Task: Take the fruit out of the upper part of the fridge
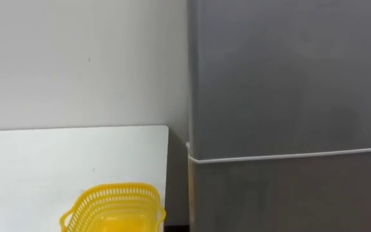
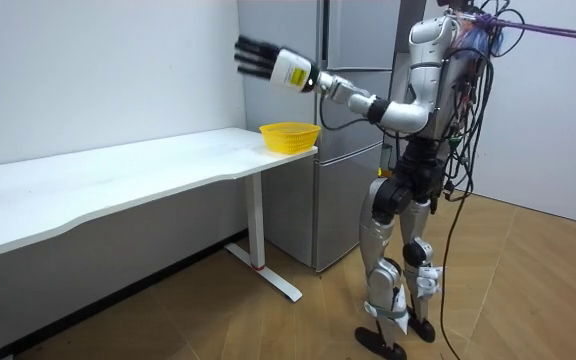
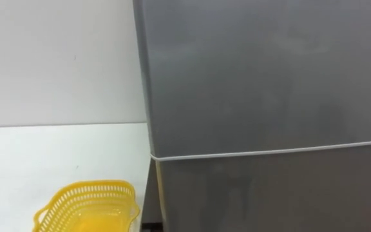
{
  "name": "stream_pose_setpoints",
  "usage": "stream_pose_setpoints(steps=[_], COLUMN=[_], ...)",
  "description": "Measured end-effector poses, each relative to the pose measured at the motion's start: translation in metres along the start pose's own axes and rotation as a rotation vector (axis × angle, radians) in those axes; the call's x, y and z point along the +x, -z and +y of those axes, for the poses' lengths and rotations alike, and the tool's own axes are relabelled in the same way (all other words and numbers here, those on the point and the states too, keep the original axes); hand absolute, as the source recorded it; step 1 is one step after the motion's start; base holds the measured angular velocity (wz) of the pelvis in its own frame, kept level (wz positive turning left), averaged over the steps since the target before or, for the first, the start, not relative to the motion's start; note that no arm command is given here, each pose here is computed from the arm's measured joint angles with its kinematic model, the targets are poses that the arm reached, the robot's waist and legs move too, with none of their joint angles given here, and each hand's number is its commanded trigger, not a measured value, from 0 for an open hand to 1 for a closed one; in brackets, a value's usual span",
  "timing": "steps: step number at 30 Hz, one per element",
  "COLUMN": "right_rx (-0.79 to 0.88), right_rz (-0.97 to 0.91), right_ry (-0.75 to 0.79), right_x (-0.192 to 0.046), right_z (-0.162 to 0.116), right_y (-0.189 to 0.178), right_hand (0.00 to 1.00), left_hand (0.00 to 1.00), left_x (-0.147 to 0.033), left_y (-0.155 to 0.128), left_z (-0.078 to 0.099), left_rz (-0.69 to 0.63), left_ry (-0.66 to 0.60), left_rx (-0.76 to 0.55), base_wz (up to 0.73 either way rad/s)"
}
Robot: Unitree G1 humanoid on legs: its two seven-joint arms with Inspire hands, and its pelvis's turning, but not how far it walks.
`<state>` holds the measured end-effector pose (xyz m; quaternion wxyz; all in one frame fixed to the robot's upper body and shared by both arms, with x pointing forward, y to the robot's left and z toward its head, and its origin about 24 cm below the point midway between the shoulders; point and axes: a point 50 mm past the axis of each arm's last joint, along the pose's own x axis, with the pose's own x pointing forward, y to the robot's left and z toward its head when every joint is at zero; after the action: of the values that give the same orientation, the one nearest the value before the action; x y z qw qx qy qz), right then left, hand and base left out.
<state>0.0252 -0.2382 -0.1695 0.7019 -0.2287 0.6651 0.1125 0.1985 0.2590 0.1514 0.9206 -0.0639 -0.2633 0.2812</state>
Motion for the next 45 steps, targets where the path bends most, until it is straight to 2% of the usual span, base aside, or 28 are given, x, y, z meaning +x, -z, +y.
stream_pose_setpoints(steps=[5, 9, 18, 27, 45], right_rx=[-0.041, -0.05, -0.051, -0.048, -0.046], right_rz=[-0.005, 0.0, 0.017, 0.037, 0.052], right_ry=[0.013, 0.011, 0.011, 0.013, 0.029], right_x=[0.0, 0.0, 0.0, 0.0, 0.0], right_z=[-0.005, -0.007, -0.01, -0.011, -0.017], right_y=[-0.002, -0.004, -0.007, -0.002, -0.003], right_hand=[0.0, 0.0, 0.0, 0.0, 0.0], left_hand=[0.0, 0.0, 0.0, 0.0, 0.0], left_x=[0.001, -0.001, -0.012, -0.016, -0.024], left_y=[0.004, 0.007, 0.012, 0.012, 0.013], left_z=[-0.019, -0.042, -0.07, -0.077, -0.083], left_rz=[0.052, 0.097, 0.158, 0.168, 0.182], left_ry=[0.194, 0.375, 0.699, 0.835, 0.999], left_rx=[-0.11, -0.211, -0.23, -0.236, -0.252], base_wz=[-0.01, -0.02, -0.02, 0.0, -0.02])
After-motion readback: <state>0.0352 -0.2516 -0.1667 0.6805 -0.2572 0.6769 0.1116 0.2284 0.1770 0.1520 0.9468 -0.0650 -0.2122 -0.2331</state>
